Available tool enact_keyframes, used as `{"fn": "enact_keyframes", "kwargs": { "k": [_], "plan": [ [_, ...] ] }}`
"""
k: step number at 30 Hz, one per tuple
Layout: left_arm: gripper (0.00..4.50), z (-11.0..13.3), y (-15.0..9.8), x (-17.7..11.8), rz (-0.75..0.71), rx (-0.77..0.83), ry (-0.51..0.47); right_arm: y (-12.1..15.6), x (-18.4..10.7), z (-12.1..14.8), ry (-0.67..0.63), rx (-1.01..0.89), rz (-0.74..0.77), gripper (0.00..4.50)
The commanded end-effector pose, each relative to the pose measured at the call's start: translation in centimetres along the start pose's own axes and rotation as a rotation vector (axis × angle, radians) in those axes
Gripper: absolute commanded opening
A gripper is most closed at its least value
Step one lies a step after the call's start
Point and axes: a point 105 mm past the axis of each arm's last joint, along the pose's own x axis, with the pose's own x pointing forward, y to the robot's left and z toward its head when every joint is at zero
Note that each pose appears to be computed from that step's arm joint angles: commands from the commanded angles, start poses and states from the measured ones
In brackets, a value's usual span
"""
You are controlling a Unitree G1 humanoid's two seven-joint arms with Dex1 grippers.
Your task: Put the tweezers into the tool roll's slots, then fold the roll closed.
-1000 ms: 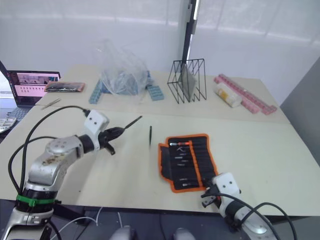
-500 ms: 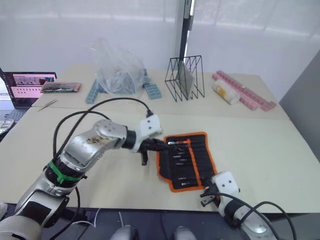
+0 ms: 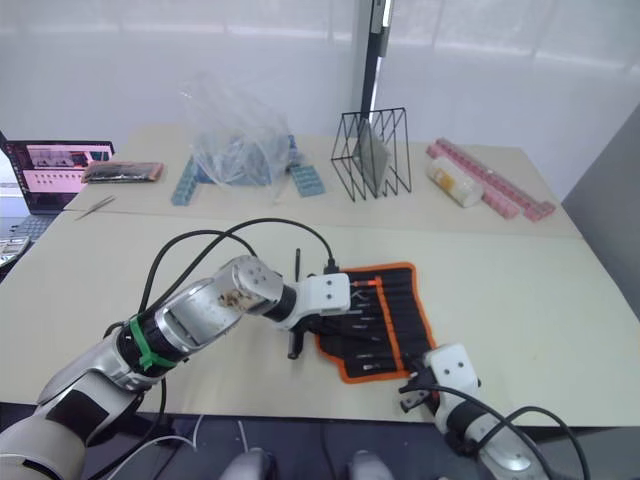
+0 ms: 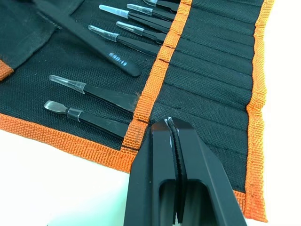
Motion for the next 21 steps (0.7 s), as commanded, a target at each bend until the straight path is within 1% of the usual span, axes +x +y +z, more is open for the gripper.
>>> {"fn": "enact_keyframes", "kwargs": {
  "k": [1, 6, 13, 21],
  "plan": [
    [0.03, 0.8, 0.7, -0.2, 0.047, 0.05, 0.005, 0.3, -0.3, -3.7, 0.157, 0.048, -0.01, 0.0],
    [0.03, 0.9, 0.2, 0.5, 0.032, 0.07, 0.012, 0.6, -0.6, -3.9, 0.16, 0.053, -0.013, 0.0],
    [0.03, 1.4, 0.1, 1.0, 0.028, 0.074, 0.011, 0.9, -0.9, -4.1, 0.164, 0.062, -0.017, 0.0],
    [0.03, 3.1, 0.2, 2.2, 0.017, 0.089, -0.018, 1.0, -0.9, -4.2, 0.165, 0.069, -0.02, 0.0]
  ]
}}
